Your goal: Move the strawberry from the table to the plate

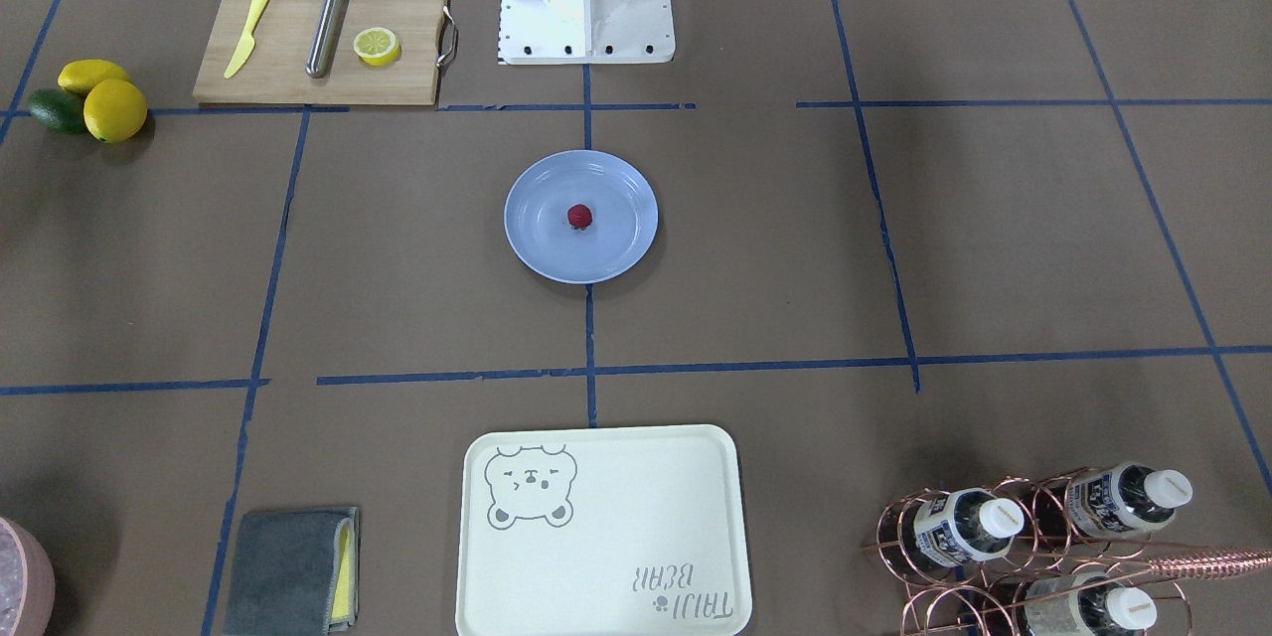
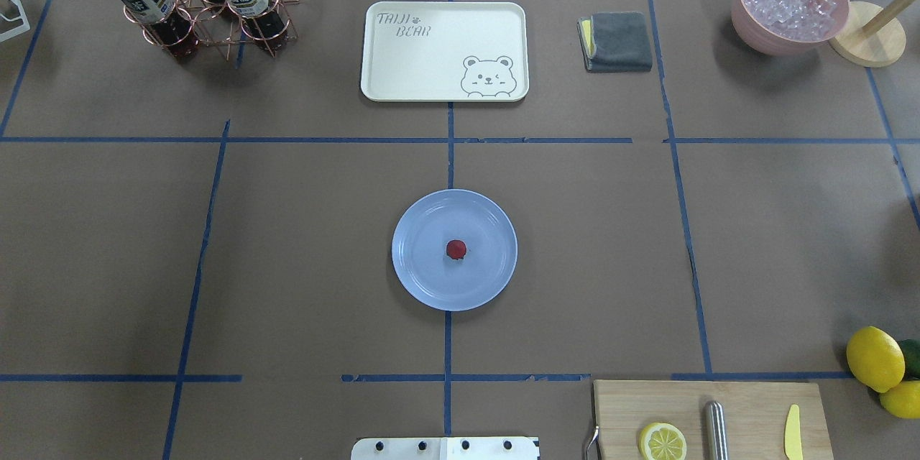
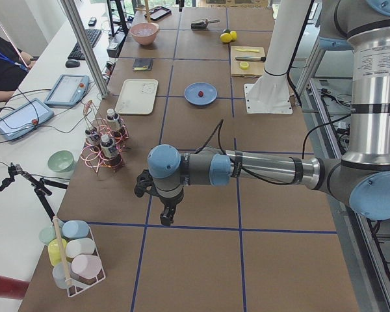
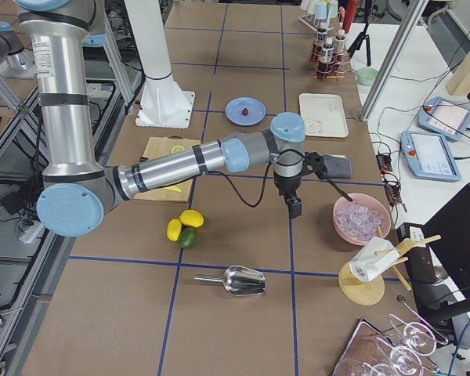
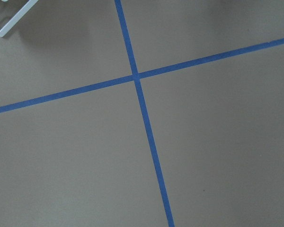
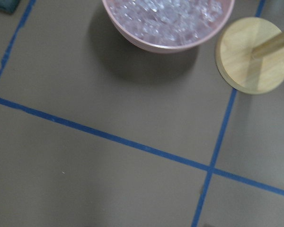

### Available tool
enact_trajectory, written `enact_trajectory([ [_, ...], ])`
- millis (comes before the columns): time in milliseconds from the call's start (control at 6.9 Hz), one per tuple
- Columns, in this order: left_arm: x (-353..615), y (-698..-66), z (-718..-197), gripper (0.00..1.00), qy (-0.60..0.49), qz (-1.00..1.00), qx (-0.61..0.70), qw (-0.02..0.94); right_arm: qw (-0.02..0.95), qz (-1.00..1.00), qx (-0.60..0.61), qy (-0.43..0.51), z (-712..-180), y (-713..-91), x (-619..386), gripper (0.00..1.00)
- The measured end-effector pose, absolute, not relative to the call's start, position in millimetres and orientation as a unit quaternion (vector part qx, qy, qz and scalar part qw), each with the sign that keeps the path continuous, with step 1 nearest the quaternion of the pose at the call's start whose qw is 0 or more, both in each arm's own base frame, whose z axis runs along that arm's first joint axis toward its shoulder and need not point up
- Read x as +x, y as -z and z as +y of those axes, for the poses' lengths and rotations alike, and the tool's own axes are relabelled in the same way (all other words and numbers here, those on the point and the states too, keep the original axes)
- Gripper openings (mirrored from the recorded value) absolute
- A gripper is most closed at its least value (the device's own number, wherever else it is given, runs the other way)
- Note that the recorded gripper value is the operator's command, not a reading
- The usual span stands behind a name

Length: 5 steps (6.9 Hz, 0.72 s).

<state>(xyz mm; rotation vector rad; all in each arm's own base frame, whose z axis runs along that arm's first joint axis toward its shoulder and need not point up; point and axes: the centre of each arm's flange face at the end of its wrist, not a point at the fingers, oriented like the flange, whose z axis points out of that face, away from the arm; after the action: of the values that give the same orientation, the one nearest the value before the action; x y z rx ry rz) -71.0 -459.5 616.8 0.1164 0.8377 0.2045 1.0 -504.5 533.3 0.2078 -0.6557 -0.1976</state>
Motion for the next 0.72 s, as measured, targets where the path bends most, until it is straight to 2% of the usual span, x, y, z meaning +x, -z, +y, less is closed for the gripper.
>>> enact_trajectory([
  [290,-75,-613,-458,1.00,-0.095,0.408,0.062,0.906,0.936,-0.344,0.057,0.044,-447,-591,45,1.00],
  [725,-77,-610,-456,1.00,-0.097,0.403,0.067,0.908,0.924,-0.379,0.036,0.025,-422,-609,51,1.00],
])
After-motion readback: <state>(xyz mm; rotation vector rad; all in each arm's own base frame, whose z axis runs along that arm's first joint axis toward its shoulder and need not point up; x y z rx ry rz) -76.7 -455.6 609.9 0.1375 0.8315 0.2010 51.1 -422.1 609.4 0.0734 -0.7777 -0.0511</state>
